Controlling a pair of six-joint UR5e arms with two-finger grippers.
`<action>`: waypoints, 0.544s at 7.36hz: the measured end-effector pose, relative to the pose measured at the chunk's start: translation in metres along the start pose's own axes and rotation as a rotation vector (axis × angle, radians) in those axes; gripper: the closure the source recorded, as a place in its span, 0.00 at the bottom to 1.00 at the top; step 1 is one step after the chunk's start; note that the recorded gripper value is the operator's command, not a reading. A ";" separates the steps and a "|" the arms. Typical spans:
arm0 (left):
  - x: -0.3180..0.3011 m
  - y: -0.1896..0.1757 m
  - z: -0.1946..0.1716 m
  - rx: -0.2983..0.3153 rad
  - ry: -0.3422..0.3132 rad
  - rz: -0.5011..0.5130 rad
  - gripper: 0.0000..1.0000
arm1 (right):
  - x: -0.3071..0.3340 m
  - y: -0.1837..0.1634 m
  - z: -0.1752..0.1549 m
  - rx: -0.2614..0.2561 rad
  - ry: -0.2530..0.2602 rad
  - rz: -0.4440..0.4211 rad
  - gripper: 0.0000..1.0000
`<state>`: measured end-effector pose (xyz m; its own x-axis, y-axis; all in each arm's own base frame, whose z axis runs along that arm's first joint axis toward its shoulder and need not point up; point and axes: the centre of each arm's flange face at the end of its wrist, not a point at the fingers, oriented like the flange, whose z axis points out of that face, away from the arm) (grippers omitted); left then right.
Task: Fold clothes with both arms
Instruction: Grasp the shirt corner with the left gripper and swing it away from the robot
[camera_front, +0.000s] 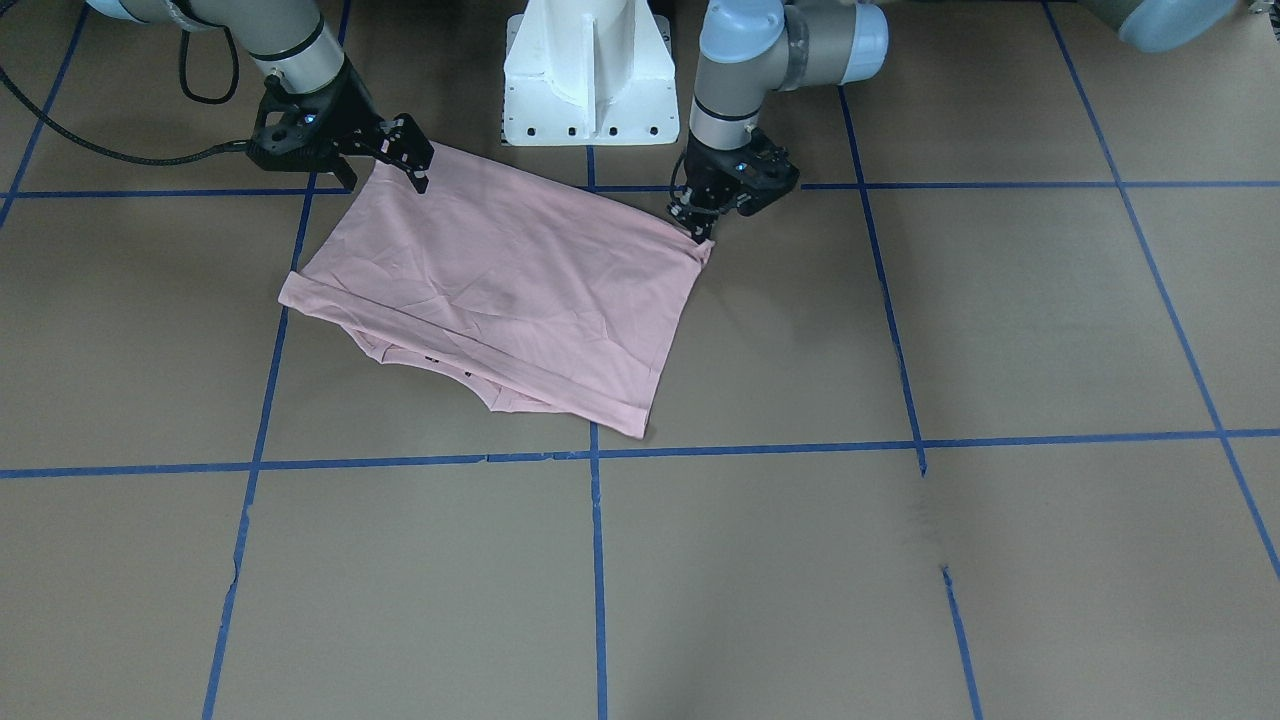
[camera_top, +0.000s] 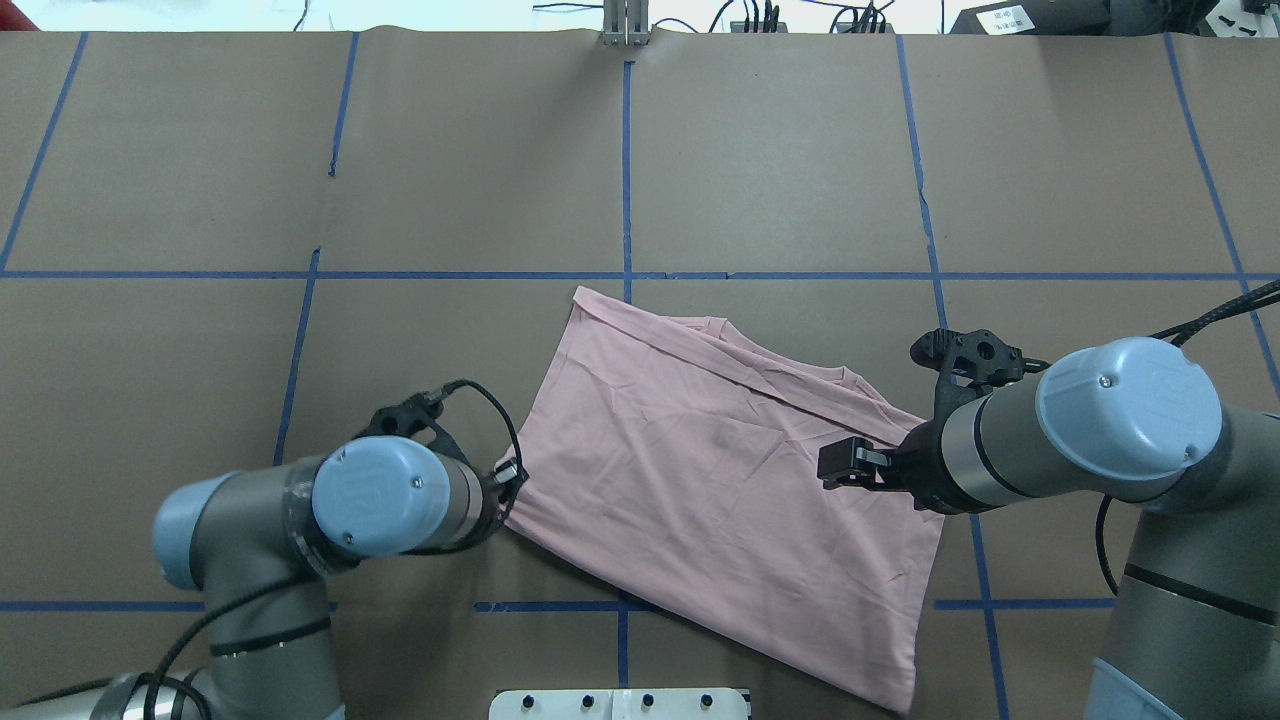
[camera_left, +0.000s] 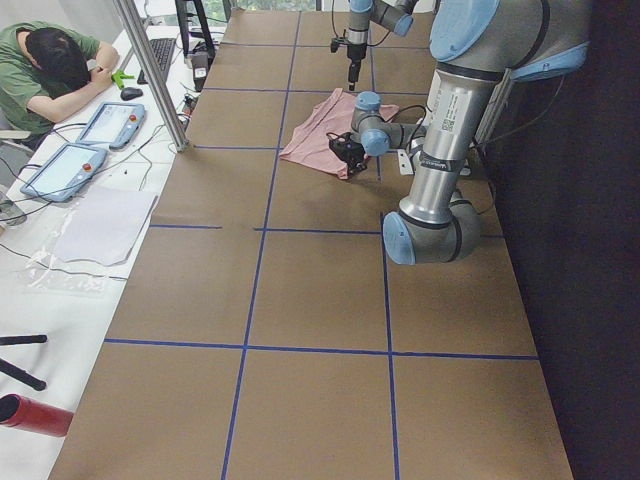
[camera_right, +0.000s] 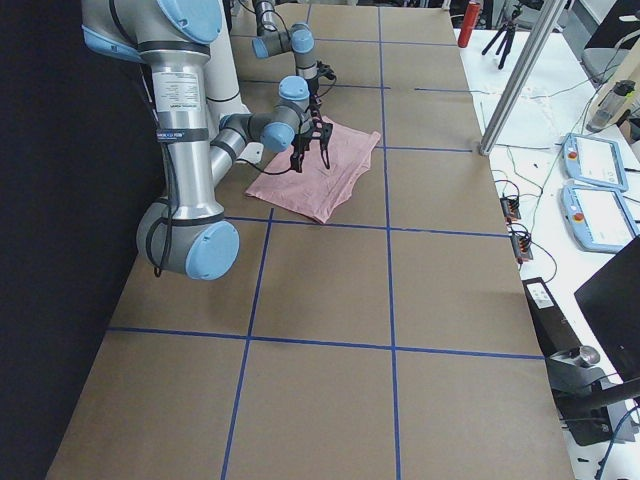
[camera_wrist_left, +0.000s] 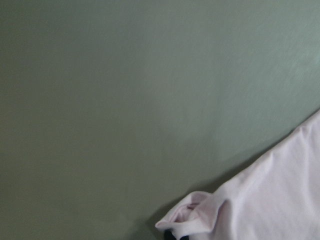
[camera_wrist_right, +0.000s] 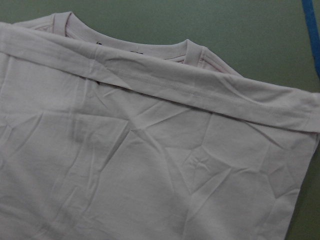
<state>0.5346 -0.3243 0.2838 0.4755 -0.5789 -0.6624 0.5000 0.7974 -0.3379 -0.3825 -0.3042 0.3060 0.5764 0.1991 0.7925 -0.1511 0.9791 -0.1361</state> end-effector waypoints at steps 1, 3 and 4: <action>0.006 -0.033 -0.001 0.042 0.004 0.016 1.00 | 0.000 -0.001 -0.001 0.001 -0.002 0.001 0.00; 0.018 -0.107 0.004 0.135 -0.012 0.049 1.00 | 0.000 -0.003 -0.003 0.007 -0.006 0.005 0.00; 0.032 -0.143 0.003 0.177 -0.015 0.065 1.00 | 0.000 -0.005 -0.005 0.010 -0.007 0.007 0.00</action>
<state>0.4809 -0.4576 0.3129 0.5211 -0.5308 -0.6684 0.5867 0.7915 -0.1712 -0.3784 -0.3085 0.3035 0.5694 0.2052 0.7960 -0.1630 0.9773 -0.1353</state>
